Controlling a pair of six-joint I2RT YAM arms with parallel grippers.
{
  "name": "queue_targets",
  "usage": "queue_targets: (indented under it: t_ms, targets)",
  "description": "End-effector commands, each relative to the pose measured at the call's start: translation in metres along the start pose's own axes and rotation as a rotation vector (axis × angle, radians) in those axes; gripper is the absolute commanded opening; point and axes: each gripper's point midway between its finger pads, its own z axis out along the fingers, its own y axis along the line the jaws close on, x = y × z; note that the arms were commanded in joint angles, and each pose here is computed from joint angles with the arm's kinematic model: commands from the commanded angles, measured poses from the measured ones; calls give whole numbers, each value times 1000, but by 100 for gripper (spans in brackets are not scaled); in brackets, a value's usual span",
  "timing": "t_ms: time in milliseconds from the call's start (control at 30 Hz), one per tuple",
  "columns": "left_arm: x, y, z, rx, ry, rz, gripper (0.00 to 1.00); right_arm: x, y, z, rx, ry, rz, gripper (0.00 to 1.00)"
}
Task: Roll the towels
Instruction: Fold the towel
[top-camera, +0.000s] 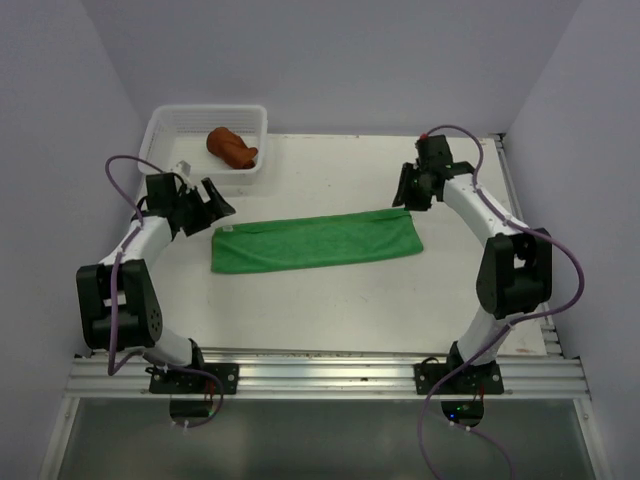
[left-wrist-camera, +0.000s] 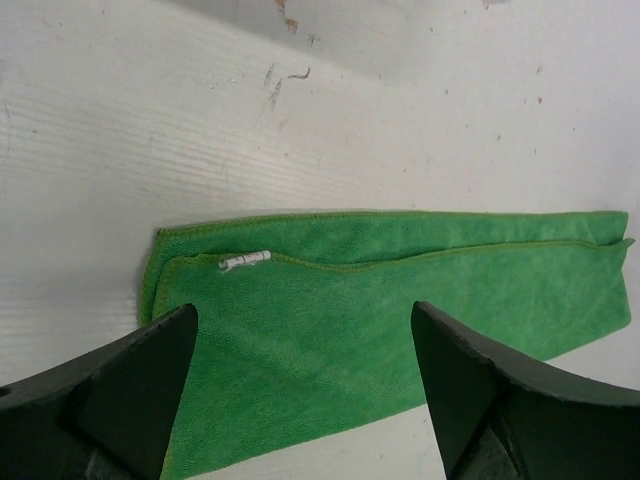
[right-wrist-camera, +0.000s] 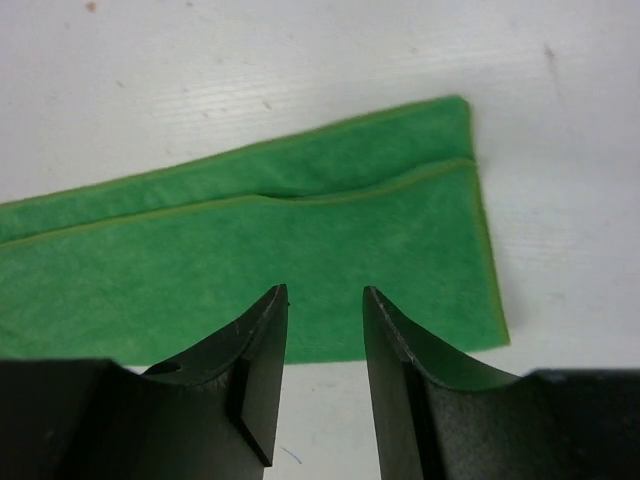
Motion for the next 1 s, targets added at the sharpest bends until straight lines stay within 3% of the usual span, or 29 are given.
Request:
queue_targets:
  t_ms: [0, 167, 400, 967]
  targets:
    - [-3, -5, -12, -36, -45, 115, 92, 6, -23, -18, -63, -7, 97, 41]
    - [12, -13, -15, -104, -34, 240, 94, 33, -65, -15, -21, 41, 145, 49]
    - [24, -29, -27, -92, -62, 315, 98, 53, -83, 2, 33, 92, 159, 49]
    - [23, -32, -28, -87, -68, 313, 100, 72, -109, 37, 147, 157, 171, 49]
